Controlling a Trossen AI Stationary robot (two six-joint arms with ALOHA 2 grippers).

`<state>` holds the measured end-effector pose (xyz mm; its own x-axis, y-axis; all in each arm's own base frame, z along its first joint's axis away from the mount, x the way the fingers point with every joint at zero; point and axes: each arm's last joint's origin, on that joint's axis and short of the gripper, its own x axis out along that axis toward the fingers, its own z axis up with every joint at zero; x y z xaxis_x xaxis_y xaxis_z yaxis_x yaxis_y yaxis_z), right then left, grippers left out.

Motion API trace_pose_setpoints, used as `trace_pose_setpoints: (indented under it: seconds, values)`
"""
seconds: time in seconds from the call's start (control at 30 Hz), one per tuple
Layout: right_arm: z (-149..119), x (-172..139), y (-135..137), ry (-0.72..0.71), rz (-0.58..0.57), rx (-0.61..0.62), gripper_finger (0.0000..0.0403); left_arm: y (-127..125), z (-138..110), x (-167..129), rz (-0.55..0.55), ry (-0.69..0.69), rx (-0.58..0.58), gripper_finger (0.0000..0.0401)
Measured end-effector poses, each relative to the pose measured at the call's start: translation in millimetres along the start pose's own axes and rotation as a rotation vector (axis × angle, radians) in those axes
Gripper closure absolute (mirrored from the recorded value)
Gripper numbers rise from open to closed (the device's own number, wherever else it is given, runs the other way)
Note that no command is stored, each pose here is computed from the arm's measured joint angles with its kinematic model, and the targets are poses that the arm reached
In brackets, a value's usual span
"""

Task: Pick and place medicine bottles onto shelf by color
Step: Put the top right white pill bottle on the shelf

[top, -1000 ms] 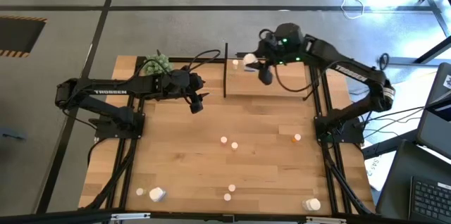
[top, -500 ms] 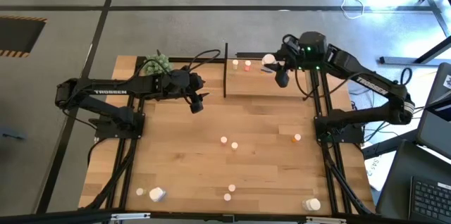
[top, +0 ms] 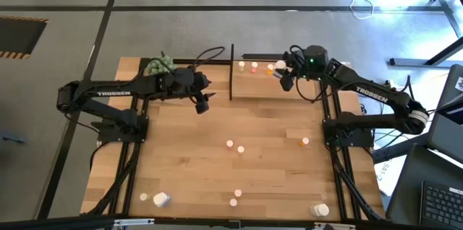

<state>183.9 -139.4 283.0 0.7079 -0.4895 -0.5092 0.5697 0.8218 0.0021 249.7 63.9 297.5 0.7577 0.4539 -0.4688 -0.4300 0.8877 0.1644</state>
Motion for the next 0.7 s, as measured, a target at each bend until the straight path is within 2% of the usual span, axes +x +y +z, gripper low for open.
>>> trace_pose_setpoints:
  seconds: [0.13,0.23,0.43,0.6,0.7]
  values:
    - [-6.8,1.9,-8.4,0.023,-0.018,-0.104,0.023,2.6,-0.2,0.9,-0.018,0.002,-0.006,0.0171]
    - [-16.1,4.0,-17.1,0.054,-0.023,-0.13,0.023,4.6,-0.3,1.5,-0.021,0.003,-0.011,0.0171]
    - [-34.4,6.1,-34.9,0.087,0.047,-0.106,0.023,11.9,1.6,-0.3,0.002,-0.011,-0.027,0.0171]
    - [-49.1,8.7,-45.6,0.043,0.138,-0.172,0.023,17.5,3.3,-4.1,0.018,-0.027,-0.038,0.0171]
    - [-56.0,9.9,-50.6,0.022,0.142,-0.222,0.023,18.3,4.1,-4.3,0.017,-0.036,-0.042,0.0171]
